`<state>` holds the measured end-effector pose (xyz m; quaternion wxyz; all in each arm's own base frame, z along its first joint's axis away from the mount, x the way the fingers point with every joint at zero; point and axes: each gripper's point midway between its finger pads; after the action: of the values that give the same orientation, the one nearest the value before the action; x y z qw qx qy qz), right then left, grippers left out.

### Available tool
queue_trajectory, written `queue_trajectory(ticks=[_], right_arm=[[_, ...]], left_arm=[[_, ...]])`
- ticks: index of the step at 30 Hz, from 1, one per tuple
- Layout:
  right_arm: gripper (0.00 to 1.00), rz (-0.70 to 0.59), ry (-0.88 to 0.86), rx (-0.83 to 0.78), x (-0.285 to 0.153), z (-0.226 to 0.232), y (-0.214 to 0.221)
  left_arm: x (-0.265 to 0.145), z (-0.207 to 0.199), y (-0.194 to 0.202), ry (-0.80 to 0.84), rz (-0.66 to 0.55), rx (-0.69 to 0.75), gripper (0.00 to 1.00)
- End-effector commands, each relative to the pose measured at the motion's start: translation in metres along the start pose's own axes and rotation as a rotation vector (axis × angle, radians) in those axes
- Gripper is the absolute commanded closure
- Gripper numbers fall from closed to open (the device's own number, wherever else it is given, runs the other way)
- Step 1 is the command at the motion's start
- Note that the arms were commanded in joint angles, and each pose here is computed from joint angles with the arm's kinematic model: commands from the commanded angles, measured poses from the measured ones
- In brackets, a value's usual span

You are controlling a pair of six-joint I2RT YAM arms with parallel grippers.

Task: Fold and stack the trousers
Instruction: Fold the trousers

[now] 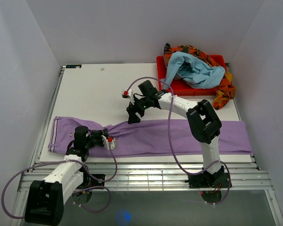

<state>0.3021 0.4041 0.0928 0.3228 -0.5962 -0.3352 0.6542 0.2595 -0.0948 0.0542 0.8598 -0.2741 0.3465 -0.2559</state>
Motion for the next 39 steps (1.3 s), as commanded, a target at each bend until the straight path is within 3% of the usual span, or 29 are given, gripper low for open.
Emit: queue_trajectory(ticks=[1,14,26,35,36,37,39], right_arm=[[0.23,-0.014,-0.020,-0.051,0.017,-0.001,-0.007],[0.19,-0.024,-0.025,-0.126,0.050,0.007,-0.020],[0.27,-0.007,-0.020,-0.222,0.004,0.032,-0.028],[0.58,0.014,-0.141,-0.139,0.032,0.034,-0.013],[0.66,0.002,-0.146,-0.147,0.032,0.033,-0.020],[0.69,-0.001,-0.154,-0.138,0.031,0.035,-0.020],[0.78,-0.015,-0.155,-0.148,0.030,0.038,-0.025]], left_arm=[[-0.005,0.015,-0.010,-0.114,-0.047,0.163,1.00],[-0.013,-0.007,-0.031,-0.168,-0.177,0.442,1.00],[-0.007,-0.033,-0.017,-0.075,-0.152,0.547,1.00],[-0.003,-0.045,-0.008,0.016,-0.124,0.582,1.00],[-0.003,-0.049,-0.006,0.033,-0.121,0.576,1.00],[-0.003,-0.050,-0.005,0.040,-0.118,0.591,0.96],[-0.003,-0.052,-0.002,0.070,-0.102,0.569,0.68]])
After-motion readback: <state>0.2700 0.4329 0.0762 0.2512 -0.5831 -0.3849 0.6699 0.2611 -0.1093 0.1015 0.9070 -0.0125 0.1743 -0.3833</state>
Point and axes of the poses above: each gripper's point midway between its finger pads, its own x axis out along the fingers, its own z axis along the line the jaws close on, y = z × x, and after that the axes turned 12 degrees about -x, right-handed
